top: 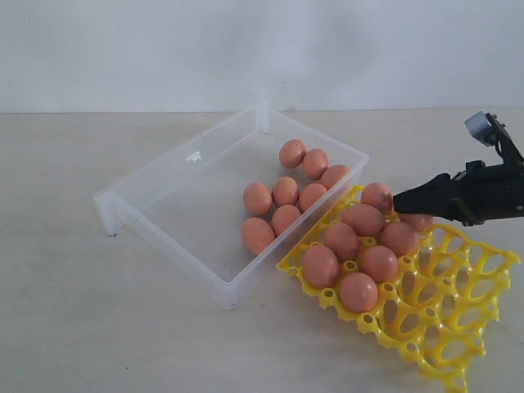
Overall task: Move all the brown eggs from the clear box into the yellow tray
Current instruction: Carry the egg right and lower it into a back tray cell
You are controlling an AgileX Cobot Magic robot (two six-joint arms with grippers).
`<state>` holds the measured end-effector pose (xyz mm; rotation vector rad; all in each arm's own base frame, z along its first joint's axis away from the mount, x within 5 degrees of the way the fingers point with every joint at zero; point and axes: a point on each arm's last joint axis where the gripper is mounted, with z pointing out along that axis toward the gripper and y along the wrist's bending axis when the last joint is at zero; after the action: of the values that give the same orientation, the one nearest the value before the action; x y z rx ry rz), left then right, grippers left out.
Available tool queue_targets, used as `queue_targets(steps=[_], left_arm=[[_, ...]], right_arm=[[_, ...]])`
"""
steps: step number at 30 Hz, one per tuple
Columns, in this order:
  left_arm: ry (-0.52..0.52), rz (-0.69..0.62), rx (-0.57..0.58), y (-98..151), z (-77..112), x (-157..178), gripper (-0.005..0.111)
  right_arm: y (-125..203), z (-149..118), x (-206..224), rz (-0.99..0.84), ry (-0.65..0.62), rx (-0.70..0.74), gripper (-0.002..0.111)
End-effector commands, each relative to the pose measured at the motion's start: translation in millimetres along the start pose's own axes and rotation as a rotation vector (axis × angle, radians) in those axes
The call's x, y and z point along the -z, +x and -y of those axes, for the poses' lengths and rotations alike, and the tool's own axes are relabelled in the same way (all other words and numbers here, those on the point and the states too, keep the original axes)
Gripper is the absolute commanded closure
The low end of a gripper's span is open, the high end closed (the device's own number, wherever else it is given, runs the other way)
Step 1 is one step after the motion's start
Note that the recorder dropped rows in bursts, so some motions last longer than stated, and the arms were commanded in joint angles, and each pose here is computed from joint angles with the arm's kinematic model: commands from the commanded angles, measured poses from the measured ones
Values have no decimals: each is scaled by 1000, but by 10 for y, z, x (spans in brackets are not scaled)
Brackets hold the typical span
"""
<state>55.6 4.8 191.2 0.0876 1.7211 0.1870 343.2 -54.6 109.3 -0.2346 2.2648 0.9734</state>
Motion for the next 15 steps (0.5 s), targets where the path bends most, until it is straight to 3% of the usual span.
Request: queue_targets(steps=[1,3,9,15], left_arm=[[7,13,7,-16,3,4,103],[7,13,7,-16,3,4,103],[7,13,7,-16,3,4,103],[7,13,7,-16,3,4,103]], right_arm=[[9,47,-12,-15,45,21,106],[8,41,-12,-14,38,21,97],[-14,36,-12,10,34,22,57],[-97,17,-8,102,11,-16,54]])
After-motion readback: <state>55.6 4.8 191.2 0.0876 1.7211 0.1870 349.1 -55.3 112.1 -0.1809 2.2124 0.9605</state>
